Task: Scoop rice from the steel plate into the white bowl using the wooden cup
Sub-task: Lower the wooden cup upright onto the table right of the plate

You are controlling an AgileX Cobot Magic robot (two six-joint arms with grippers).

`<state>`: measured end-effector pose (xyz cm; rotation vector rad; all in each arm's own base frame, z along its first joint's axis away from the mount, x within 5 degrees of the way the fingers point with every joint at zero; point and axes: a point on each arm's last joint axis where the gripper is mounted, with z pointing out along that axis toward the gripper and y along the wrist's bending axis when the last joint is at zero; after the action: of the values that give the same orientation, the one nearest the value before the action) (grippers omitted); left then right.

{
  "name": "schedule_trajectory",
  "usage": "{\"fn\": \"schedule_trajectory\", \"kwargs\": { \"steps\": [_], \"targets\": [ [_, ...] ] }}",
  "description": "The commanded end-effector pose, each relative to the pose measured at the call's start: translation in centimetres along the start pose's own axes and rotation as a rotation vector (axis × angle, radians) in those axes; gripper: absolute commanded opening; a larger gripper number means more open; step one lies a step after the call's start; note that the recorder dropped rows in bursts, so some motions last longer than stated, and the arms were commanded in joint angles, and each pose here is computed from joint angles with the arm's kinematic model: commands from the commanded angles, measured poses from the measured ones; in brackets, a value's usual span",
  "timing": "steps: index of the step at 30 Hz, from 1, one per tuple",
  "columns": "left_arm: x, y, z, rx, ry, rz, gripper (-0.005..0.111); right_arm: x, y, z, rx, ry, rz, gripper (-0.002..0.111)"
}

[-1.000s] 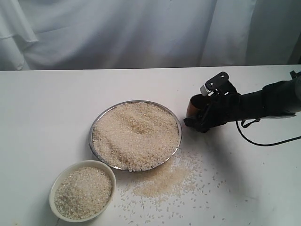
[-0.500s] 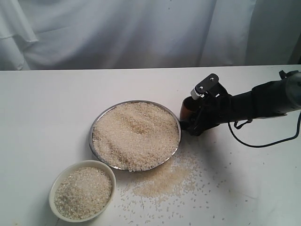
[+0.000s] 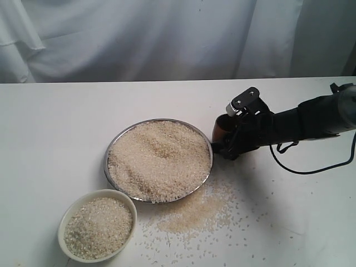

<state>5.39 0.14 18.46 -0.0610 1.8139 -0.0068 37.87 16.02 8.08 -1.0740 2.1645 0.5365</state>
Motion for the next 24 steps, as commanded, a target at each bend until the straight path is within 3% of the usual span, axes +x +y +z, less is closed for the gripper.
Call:
{"fn": "schedule_trajectory", "kwargs": {
  "steps": [1,7,11,12,16,19,24],
  "targets": [
    [0.0,0.0,0.0,-0.001,-0.013,-0.002,0.0,0.4,0.7,0.4,-0.056,0.011,-0.01,0.002],
    [0.0,0.0,0.0,-0.001,-0.013,-0.002,0.0,0.6,0.9,0.4,-0.072,0.034,-0.051,0.019],
    [0.0,0.0,0.0,-0.001,-0.013,-0.002,0.0,0.8,0.6,0.1,-0.082,0.035,-0.057,0.055],
    [0.0,0.0,0.0,-0.001,-0.013,-0.002,0.0,0.8,0.3,0.0,-0.074,0.029,-0.036,0.07],
    [0.0,0.0,0.0,-0.001,-0.013,-0.002,0.0,0.7,0.1,-0.4,-0.11,-0.01,-0.004,0.103],
    [0.0,0.0,0.0,-0.001,-0.013,-0.002,0.0,0.2,0.1,-1.2,-0.156,-0.049,-0.009,0.105],
    [0.0,0.0,0.0,-0.001,-0.013,-0.002,0.0,-1.0,-0.4,-2.8,-0.127,-0.085,-0.021,0.105]
  ]
}}
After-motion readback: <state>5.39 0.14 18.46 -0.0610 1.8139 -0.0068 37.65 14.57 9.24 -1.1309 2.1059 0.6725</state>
